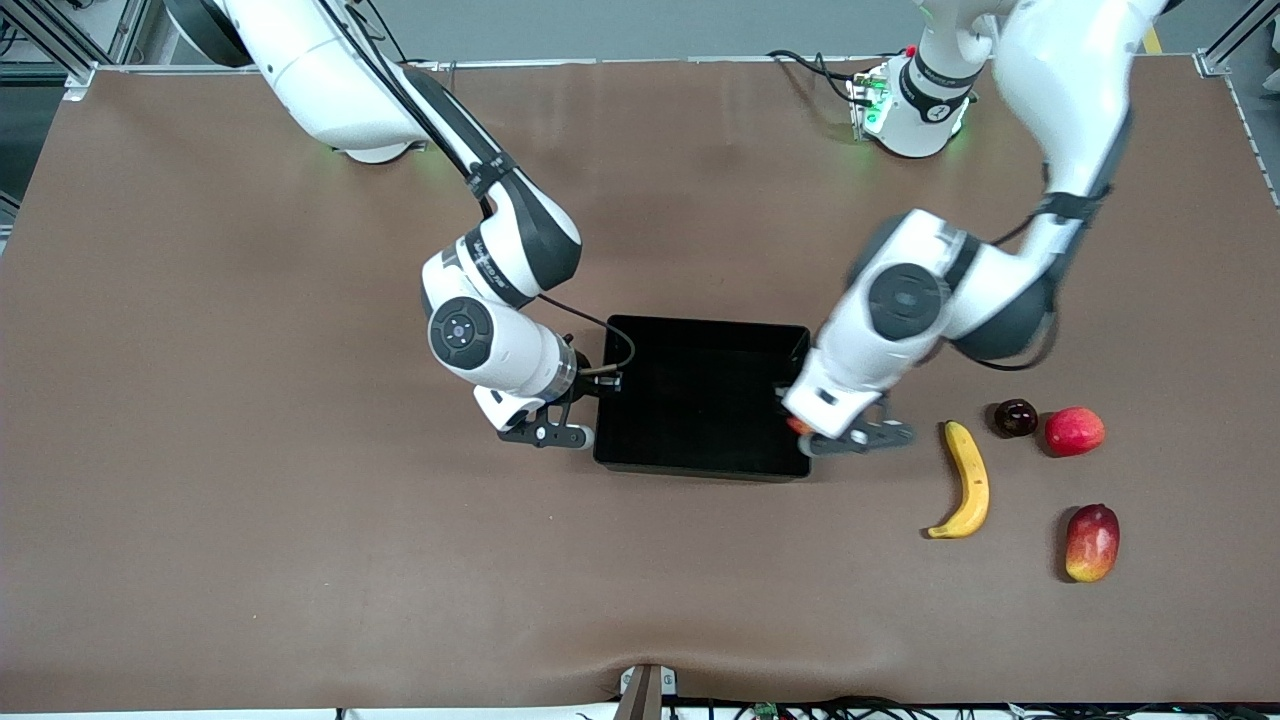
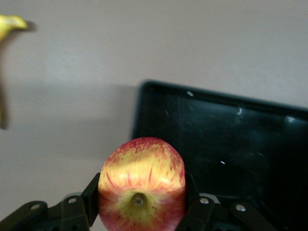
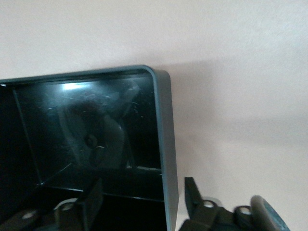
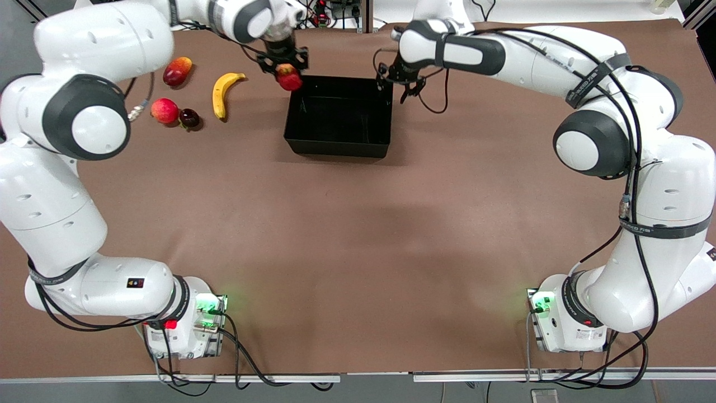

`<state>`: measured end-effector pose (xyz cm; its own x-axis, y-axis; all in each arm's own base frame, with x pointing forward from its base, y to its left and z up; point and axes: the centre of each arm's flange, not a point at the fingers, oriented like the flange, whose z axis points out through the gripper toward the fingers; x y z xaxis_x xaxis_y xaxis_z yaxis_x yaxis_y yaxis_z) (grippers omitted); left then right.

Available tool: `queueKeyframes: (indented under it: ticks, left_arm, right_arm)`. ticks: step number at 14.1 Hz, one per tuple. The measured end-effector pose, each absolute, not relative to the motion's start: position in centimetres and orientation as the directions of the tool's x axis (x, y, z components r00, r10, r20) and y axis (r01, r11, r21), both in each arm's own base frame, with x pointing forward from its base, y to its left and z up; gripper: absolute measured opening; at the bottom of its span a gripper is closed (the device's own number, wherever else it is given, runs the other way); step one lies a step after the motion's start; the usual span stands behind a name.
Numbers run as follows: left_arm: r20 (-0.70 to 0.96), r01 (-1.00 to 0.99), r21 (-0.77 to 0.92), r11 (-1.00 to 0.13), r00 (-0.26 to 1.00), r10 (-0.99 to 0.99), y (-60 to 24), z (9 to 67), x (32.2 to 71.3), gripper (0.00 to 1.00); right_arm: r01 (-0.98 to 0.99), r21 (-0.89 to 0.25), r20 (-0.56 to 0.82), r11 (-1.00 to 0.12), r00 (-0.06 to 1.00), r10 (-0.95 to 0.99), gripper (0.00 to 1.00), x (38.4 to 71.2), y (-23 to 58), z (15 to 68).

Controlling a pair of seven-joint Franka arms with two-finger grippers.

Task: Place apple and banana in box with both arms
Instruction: 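Lower the apple into the box with the left gripper while the right gripper withdraws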

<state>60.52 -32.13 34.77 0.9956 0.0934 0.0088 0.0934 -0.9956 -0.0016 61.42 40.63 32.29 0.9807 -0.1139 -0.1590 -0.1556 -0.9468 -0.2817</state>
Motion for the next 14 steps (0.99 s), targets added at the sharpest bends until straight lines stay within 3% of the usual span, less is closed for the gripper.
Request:
queueKeyframes:
  ticks: [2,6,10,14]
  left_arm:
    - [0.028,0.09,-0.021,-0.996,0.996,0.089,-35.3,33.3,59.0,0.69]
    - [-0.006,0.065,-0.006,-0.998,0.998,0.065,-37.0,27.4,57.5,0.69]
    - [-0.067,0.047,-0.02,-0.999,0.997,0.048,-36.9,22.7,55.6,0.69]
    - [-0.091,0.038,-0.036,-0.999,0.995,0.041,-36.7,21.4,54.7,0.69]
  right_arm:
    - [-0.161,-0.251,-0.174,-0.954,0.978,-0.12,1.0,63.3,38.3,35.7]
    - [-0.17,-0.168,-0.111,-0.971,0.982,-0.153,1.0,66.3,32.4,40.7]
    - [-0.225,-0.103,-0.109,-0.969,0.971,-0.213,1.0,66.6,25.5,46.9]
    - [-0.299,-0.106,-0.089,-0.948,0.953,-0.29,1.0,66.5,16.3,53.7]
